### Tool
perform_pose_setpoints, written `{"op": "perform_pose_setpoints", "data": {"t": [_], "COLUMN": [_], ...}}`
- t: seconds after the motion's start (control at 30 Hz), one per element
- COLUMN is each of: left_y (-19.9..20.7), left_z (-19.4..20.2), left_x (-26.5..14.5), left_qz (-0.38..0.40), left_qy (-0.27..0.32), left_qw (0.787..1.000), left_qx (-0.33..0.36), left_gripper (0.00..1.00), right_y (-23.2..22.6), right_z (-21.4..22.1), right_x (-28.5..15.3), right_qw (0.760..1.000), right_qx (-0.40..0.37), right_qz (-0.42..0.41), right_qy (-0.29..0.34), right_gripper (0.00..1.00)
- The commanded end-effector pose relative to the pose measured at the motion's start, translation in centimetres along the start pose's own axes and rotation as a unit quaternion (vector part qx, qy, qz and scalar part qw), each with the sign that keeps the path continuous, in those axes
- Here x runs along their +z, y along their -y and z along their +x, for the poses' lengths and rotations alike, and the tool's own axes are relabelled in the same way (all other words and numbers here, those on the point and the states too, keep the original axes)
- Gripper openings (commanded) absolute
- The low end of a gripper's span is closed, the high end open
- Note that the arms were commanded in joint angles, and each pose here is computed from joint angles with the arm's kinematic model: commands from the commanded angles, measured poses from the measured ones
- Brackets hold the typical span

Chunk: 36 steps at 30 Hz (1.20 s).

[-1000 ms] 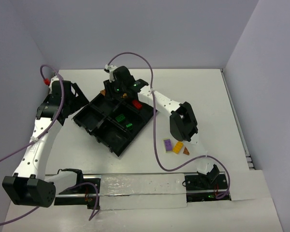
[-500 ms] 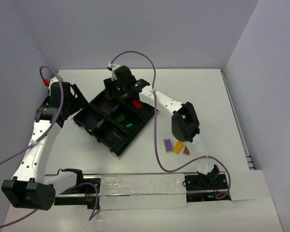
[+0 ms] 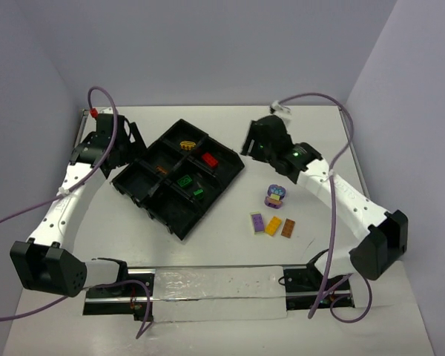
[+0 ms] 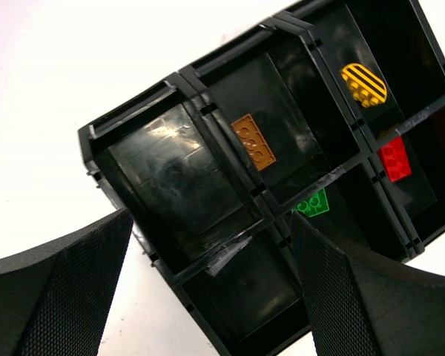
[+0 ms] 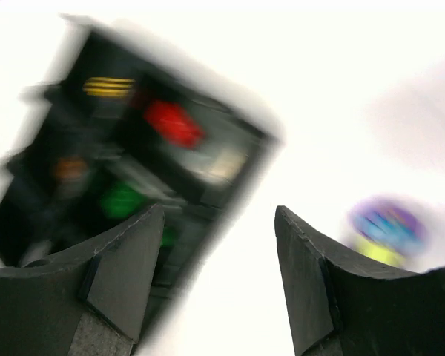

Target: Sort the legos into containers by color

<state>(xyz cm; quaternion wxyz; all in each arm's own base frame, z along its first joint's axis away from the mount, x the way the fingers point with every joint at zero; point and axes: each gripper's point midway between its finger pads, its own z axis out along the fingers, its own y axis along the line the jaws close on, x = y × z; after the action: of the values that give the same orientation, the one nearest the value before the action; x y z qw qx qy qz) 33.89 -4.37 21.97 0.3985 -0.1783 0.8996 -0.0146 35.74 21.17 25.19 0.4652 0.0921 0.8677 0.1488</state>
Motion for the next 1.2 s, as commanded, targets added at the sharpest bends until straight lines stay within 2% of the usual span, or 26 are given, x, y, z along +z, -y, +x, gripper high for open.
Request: {"op": "perform_pose_setpoints", "data": {"t": [0.0,0.13,0.2,0.33,0.47,0.73,1.17], "left_y": [2.5,3.2,3.2,3.0,2.9,3.0,3.4], "left_z": [-2.1,-1.6,-1.3,-1.6,-2.2,-1.4,-1.3], "left_x": [-0.5,-0.3,0.0,0.0,-0.3,-0.3,-0.7], "left_qz": [0.037,0.042,0.037,0.027,0.025,0.033,0.043], "left_qy": [0.024,0.016,0.010,0.011,0.021,0.012,0.014], "left_qw": [0.999,0.999,0.999,0.999,0.999,0.999,0.998], "left_qx": [0.014,0.020,0.023,0.029,0.029,0.031,0.035], "left_gripper": [0.95,0.94,0.94,0.94,0.94,0.94,0.94], "right_y": [9.3,8.7,7.7,6.6,7.1,7.6,9.5], "right_z": [6.0,8.3,10.8,15.4,18.3,21.2,23.4], "right_x": [-0.8,-1.9,-2.6,-4.2,-4.8,-4.2,-2.9], "right_qw": [0.983,0.986,0.984,0.974,0.967,0.960,0.958], "right_qx": [0.096,0.083,0.055,-0.008,-0.019,-0.020,-0.035], "right_qz": [0.128,0.077,0.047,0.029,0.027,0.014,0.044], "right_qy": [-0.087,-0.122,-0.160,-0.223,-0.253,-0.278,-0.281], "right_gripper": [0.69,0.69,0.69,0.70,0.73,0.76,0.62]}}
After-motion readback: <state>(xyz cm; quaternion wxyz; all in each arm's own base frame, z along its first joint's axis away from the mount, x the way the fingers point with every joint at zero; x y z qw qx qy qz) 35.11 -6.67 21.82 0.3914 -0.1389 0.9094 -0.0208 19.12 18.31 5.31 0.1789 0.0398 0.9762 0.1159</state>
